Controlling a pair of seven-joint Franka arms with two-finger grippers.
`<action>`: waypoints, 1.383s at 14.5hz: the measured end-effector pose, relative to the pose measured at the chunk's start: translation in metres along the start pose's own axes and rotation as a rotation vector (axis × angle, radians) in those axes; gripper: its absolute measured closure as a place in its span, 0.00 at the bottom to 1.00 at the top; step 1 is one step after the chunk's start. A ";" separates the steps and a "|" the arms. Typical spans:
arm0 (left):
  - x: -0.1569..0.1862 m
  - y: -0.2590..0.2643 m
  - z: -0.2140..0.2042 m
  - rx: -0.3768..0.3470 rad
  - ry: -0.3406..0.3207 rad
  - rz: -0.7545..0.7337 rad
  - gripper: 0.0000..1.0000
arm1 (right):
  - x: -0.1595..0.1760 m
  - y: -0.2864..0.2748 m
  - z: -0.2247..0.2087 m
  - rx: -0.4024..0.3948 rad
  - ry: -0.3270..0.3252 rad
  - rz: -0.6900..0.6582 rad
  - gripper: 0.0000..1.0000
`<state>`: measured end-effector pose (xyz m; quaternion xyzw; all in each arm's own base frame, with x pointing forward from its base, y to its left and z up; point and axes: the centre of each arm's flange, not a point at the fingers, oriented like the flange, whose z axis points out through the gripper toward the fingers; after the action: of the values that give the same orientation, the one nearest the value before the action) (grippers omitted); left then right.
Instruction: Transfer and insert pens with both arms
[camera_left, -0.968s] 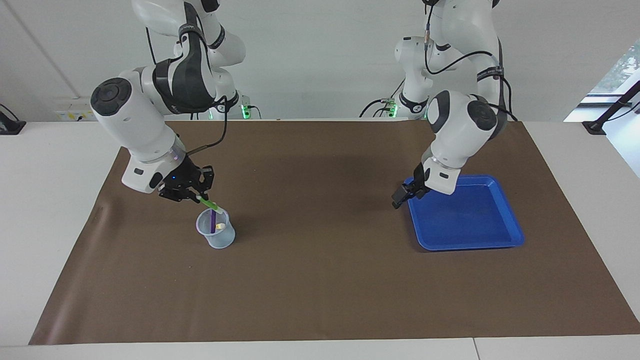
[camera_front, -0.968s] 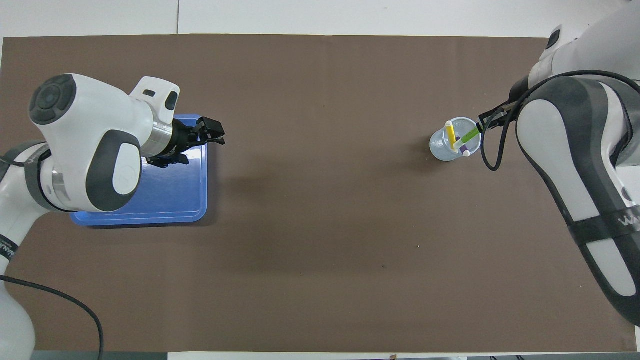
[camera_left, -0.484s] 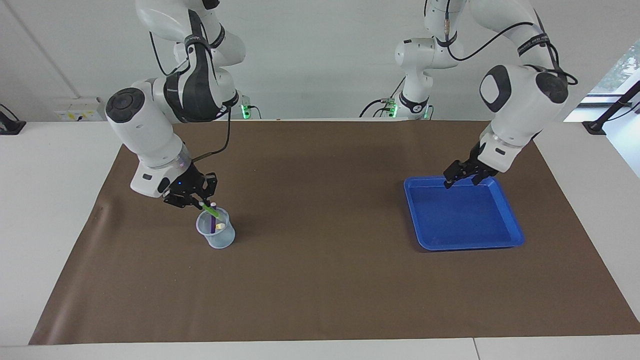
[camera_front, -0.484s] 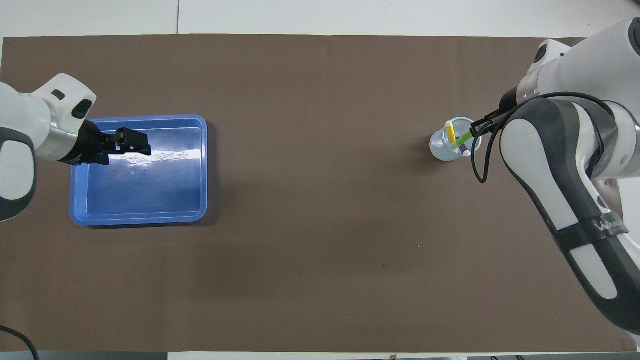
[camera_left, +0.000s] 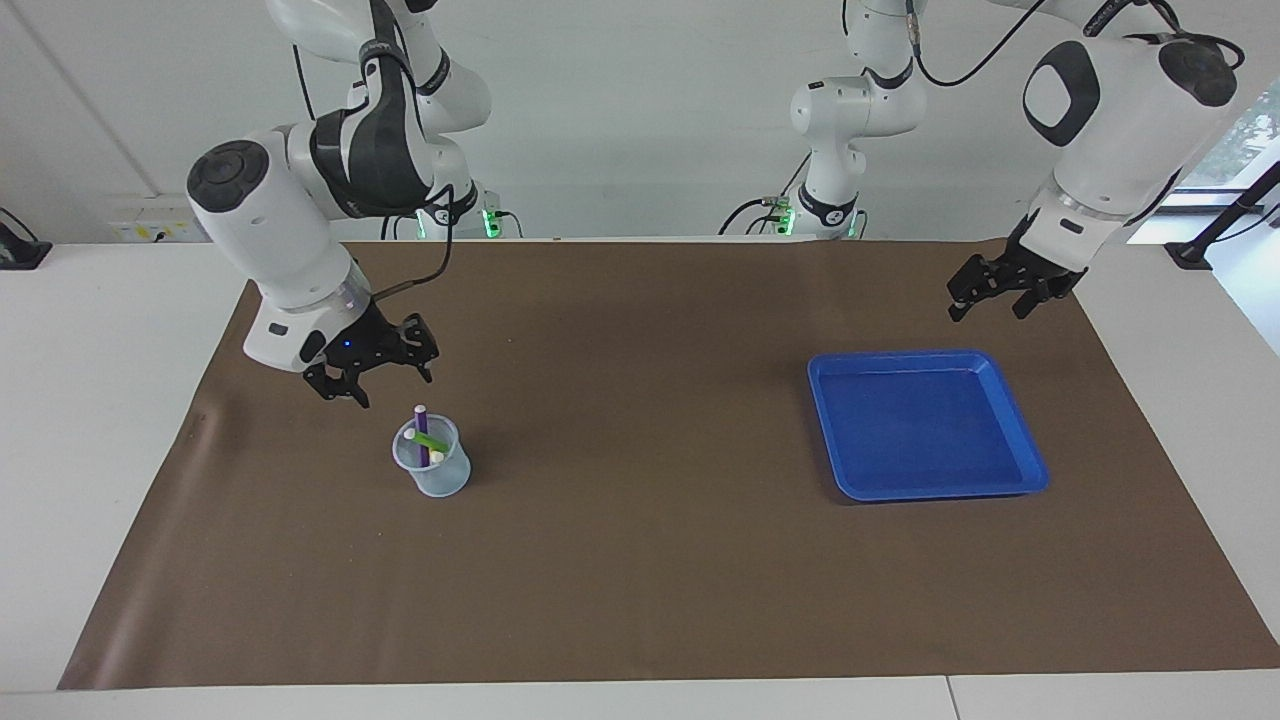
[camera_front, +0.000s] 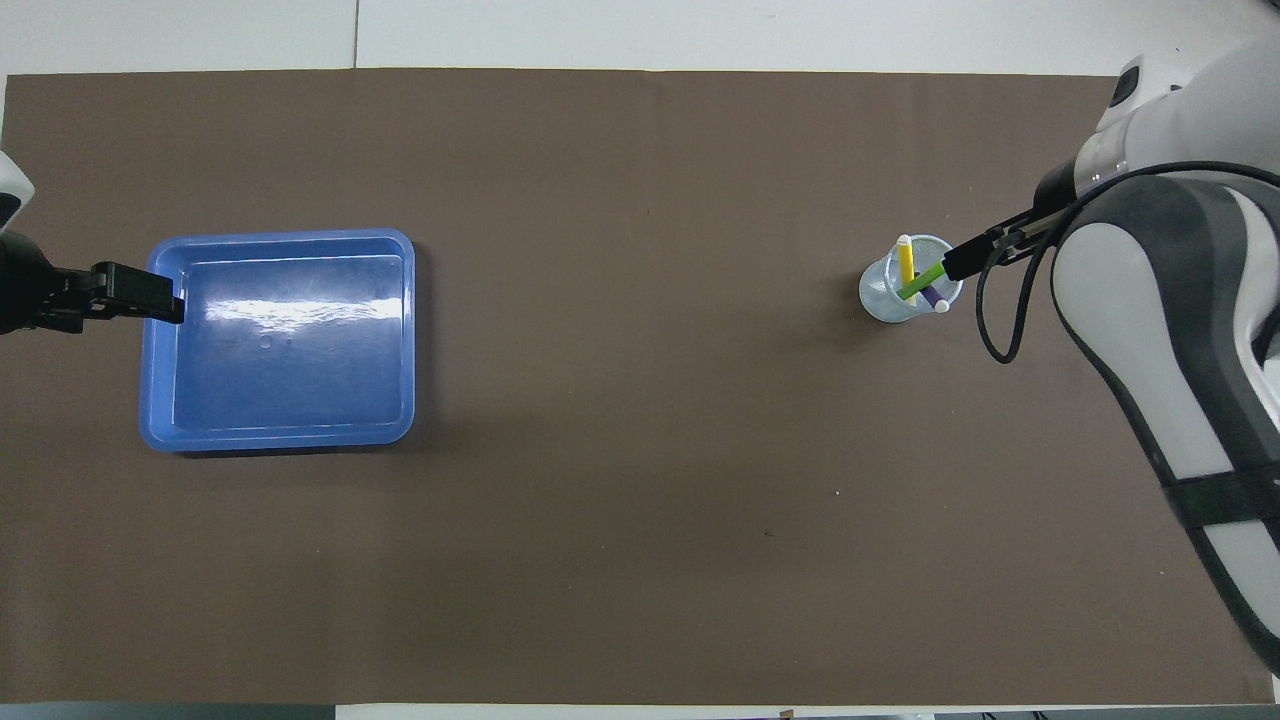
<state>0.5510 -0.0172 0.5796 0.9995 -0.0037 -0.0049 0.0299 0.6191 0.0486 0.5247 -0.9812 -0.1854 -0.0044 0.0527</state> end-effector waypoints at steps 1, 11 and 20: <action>-0.002 0.001 -0.013 0.001 -0.007 0.002 0.00 | -0.004 0.000 -0.019 0.001 -0.005 0.004 0.00; -0.012 0.009 -0.030 0.002 -0.065 0.044 0.00 | -0.069 0.019 -0.114 -0.064 -0.092 0.124 0.00; -0.011 0.001 -0.030 0.040 -0.056 0.051 0.00 | -0.105 0.036 -0.123 -0.098 -0.115 0.212 0.00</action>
<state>0.5402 -0.0168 0.6095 0.9990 -0.0299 -0.0320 0.0099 0.5357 -0.0363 0.6404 -0.9954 -0.0830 0.0485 -0.0060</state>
